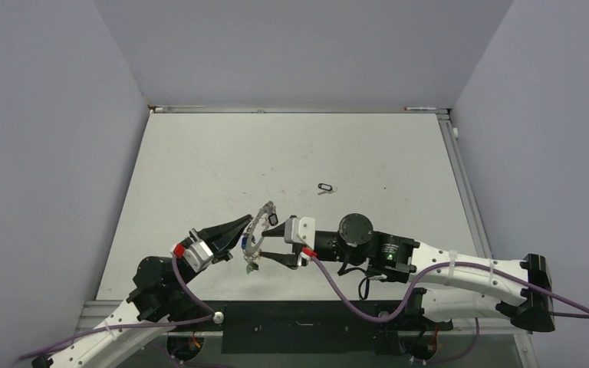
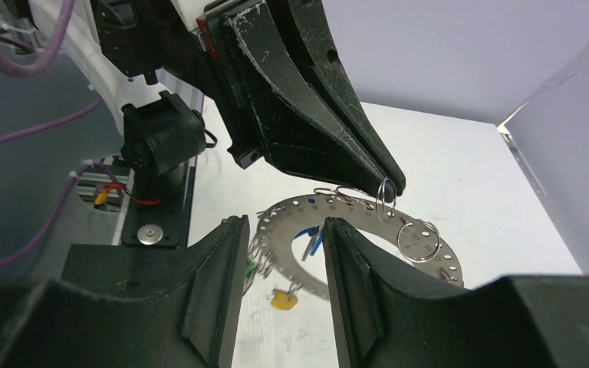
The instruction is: Put the keys on the keyring
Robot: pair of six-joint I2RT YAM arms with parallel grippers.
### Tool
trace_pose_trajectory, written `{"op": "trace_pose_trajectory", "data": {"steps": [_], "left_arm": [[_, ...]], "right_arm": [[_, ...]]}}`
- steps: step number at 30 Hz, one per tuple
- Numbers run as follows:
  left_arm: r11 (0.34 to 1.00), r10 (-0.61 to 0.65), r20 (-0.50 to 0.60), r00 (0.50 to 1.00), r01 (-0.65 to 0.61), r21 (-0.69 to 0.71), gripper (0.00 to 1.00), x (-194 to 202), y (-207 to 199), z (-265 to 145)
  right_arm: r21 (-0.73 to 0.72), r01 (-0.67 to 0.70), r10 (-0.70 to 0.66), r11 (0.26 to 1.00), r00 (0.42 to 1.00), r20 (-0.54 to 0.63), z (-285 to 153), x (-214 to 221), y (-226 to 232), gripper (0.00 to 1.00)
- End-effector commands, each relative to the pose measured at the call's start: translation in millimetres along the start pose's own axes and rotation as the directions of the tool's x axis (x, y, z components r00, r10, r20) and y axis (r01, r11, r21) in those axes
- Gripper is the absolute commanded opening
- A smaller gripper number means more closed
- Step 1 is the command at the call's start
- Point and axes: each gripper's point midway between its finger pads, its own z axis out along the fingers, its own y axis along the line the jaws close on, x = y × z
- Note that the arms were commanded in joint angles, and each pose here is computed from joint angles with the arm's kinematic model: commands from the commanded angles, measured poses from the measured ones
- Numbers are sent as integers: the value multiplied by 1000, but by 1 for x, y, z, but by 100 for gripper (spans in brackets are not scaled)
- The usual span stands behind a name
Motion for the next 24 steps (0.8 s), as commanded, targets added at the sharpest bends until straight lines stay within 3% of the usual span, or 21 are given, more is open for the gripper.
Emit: {"op": "trace_pose_trajectory", "data": {"steps": [1,8,14,24], "left_arm": [[998,-44,124,991,49,-38,0,-31,9,4],[997,-54,128,990,60,-40,0,-30,10,3],[997,-57,130,990,62,-37,0,-29,10,3],[997,-58,135,989,63,-35,0,-29,11,3]], "right_arm": [[103,114,-120,988,992,47,12,-18,-20,41],[166,163,-169,973,985,24,17,-19,-34,38],[214,195,-215,957,974,75,11,-38,-43,36],[232,256,-267,938,963,20,23,-31,-52,33]]}}
